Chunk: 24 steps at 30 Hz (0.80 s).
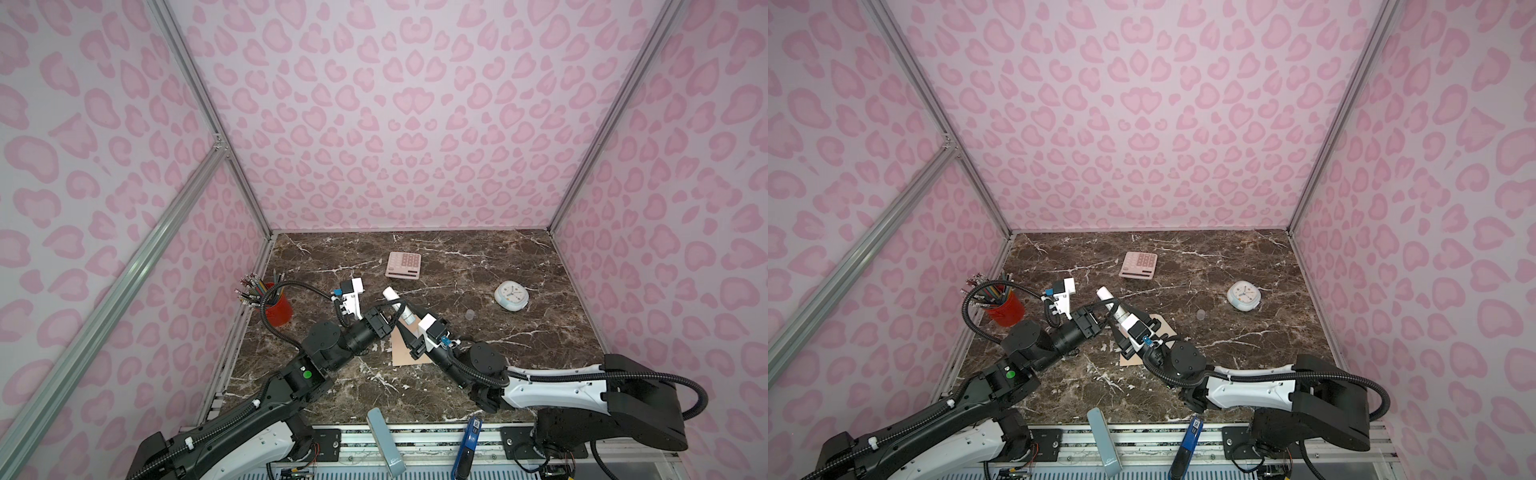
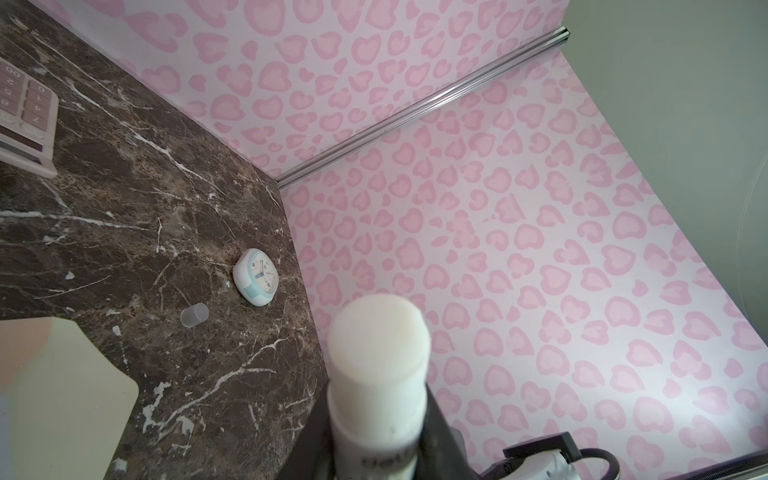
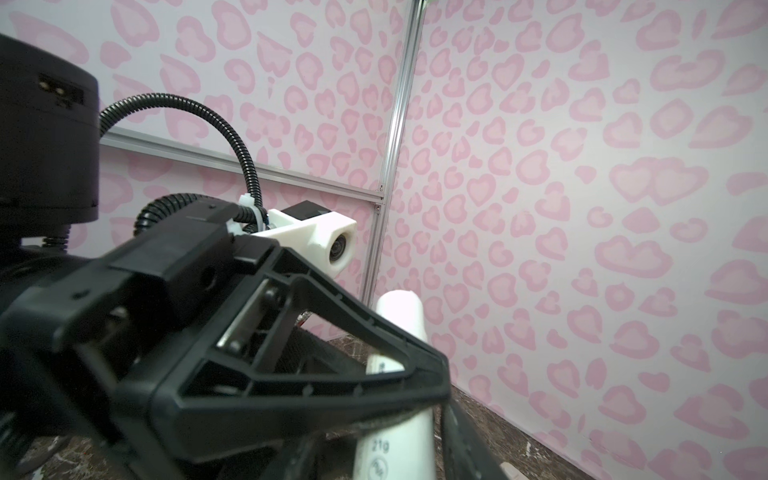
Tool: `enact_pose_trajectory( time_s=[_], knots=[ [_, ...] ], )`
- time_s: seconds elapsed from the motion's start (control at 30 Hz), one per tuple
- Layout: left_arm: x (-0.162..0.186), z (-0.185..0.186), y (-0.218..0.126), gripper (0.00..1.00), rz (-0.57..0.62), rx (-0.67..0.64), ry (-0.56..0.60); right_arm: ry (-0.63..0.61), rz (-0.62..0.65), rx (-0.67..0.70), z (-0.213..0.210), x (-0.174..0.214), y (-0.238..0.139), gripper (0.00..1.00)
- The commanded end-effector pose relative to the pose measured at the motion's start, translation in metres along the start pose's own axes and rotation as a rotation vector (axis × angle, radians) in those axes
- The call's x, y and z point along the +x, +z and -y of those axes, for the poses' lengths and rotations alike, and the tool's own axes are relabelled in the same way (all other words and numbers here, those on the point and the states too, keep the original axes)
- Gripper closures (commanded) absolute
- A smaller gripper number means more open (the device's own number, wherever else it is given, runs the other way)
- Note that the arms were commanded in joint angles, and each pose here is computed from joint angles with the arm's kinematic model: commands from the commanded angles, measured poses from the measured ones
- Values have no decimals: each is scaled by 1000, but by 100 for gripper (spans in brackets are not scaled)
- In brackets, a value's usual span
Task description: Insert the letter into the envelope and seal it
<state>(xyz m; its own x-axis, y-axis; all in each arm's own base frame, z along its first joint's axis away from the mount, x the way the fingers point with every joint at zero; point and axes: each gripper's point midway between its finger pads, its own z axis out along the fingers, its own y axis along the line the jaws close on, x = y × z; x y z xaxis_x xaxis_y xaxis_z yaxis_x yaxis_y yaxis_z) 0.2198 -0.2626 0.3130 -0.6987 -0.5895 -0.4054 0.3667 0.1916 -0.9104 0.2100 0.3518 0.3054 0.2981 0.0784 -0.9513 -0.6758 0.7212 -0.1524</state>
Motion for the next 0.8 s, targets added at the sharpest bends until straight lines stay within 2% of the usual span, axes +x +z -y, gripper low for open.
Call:
enact_pose_trajectory(
  time_s=[0.0,0.2,0.37,0.5,0.57,0.67,0.77],
  knots=[
    [15,24,2,92,-101,100,10,32,-1,42,8,0,3,59],
    [21,20,4,93,-132,90,7,44,-11,65,15,4,5,64],
    [25,18,5,87,-152,82,11,43,-31,92,21,8,4,77],
    [24,20,3,68,-145,95,14,49,-44,105,25,10,2,84],
    [21,23,0,54,-126,105,15,57,-58,99,25,12,0,86],
    [16,25,-3,45,-107,102,26,70,-83,59,19,14,-2,87],
    [12,26,-5,42,-95,96,37,79,-115,17,14,14,-4,88]
  ],
)
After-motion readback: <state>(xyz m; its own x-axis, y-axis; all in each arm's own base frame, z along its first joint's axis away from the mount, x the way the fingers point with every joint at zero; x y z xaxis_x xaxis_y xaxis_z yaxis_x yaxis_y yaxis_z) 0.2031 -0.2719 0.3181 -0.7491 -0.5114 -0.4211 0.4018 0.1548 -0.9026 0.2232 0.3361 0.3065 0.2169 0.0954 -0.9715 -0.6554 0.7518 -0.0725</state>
